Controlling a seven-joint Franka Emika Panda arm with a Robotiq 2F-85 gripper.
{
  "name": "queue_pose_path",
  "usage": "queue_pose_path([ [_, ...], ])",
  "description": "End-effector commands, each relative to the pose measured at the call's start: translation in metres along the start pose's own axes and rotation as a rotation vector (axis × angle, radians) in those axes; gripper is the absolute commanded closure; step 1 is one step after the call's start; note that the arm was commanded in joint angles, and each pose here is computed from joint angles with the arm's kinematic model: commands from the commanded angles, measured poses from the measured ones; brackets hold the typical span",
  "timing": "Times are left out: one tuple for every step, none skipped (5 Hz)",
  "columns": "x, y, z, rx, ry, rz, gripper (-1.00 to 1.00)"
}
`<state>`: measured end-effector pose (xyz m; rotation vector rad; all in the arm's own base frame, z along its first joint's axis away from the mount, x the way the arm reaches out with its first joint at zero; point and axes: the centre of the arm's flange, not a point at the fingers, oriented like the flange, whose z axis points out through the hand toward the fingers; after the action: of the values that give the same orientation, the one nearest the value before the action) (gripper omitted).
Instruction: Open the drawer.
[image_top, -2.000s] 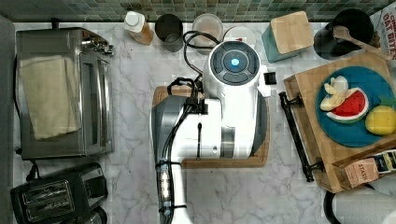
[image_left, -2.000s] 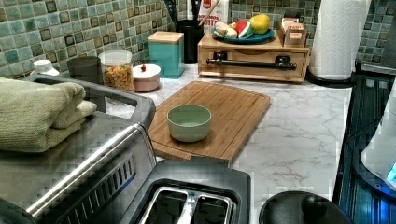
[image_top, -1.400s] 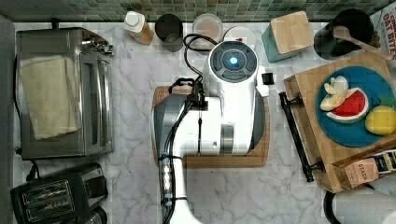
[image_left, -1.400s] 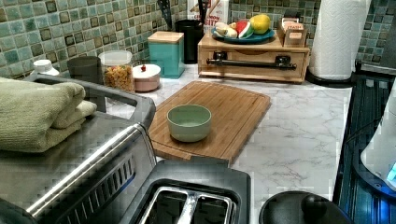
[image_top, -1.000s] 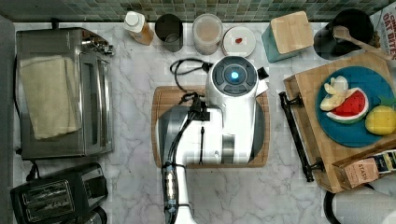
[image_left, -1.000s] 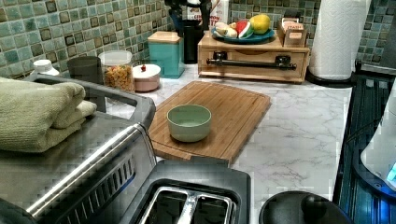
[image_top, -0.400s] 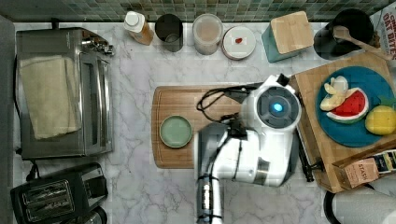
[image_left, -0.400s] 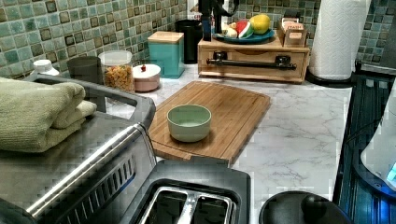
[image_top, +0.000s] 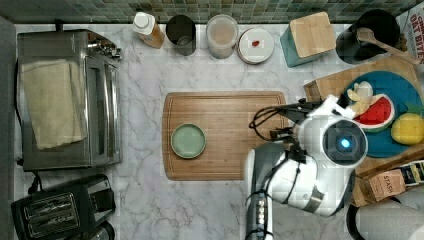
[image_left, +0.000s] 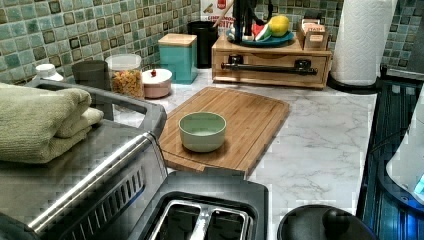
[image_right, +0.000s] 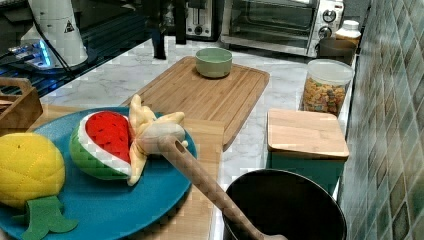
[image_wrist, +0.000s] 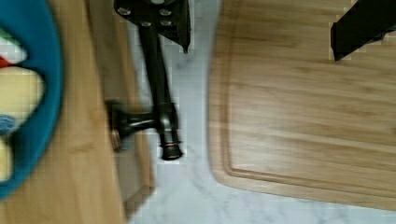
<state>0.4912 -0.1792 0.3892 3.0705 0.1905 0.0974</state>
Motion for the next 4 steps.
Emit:
queue_pose_path([
  [-0.052, 0.019, 0.033, -0.099, 0.064, -0.151, -1.00],
  [-0.059, 0.020, 0.042, -0.125, 0.066, -0.161, -1.00],
  [-0.063, 0.023, 0.056, -0.156, 0.056, -0.144, -1.00],
  [-0.059, 0.041, 0.070, -0.177, 0.029, -0.104, -1.00],
])
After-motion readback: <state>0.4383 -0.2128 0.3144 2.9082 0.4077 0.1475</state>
